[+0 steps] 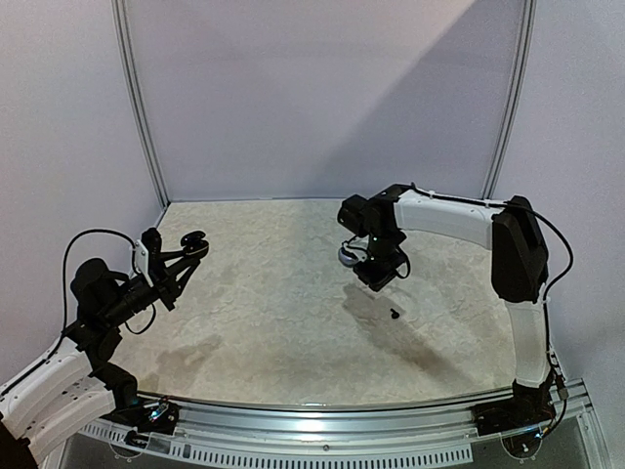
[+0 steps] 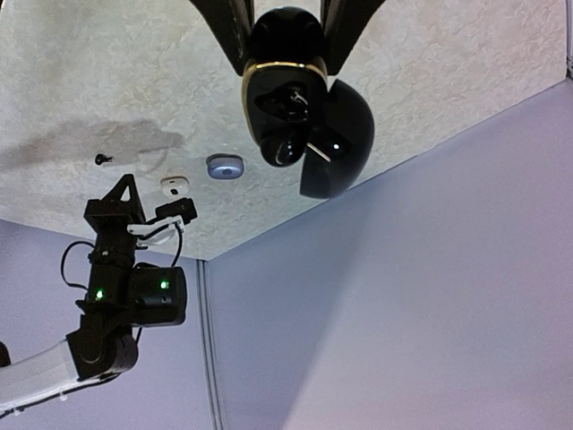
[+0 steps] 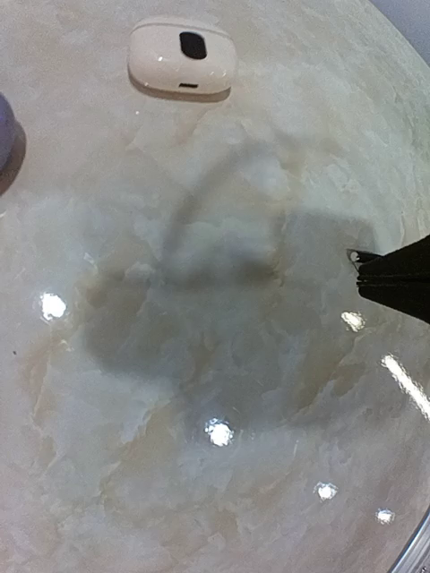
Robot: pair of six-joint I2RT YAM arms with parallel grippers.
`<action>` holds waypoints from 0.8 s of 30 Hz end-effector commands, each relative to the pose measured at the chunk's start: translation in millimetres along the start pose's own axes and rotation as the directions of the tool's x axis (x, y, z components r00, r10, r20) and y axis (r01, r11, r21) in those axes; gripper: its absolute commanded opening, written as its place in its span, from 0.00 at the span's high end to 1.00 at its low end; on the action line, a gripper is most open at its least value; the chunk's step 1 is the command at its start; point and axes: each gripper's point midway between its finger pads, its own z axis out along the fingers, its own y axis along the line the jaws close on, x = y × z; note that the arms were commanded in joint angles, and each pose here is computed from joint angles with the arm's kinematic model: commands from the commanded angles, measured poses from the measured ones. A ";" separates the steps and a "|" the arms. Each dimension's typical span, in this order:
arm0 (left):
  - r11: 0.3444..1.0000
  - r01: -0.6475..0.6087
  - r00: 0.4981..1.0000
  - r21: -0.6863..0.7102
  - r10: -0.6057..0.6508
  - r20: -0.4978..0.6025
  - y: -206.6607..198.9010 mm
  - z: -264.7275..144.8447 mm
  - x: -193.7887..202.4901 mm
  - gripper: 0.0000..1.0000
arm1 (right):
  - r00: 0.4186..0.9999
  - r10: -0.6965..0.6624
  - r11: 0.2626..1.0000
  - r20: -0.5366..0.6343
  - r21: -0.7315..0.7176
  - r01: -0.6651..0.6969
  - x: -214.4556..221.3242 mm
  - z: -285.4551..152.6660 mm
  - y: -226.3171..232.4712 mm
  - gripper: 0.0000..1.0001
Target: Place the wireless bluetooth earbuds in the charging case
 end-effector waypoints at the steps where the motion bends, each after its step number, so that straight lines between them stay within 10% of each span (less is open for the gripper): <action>1: 1.000 -0.001 1.000 -0.006 0.001 -0.022 1.7 -1.3 8.8 1.00 | 0.995 -0.069 0.997 -0.073 -0.029 0.067 4.6 32.6 3.1 1.00; 24: 1.000 0.002 1.000 -0.002 -0.002 -0.025 1.2 -0.9 10.0 1.00 | 0.967 0.098 0.995 -0.234 -0.002 -0.102 70.8 57.2 -36.1 1.00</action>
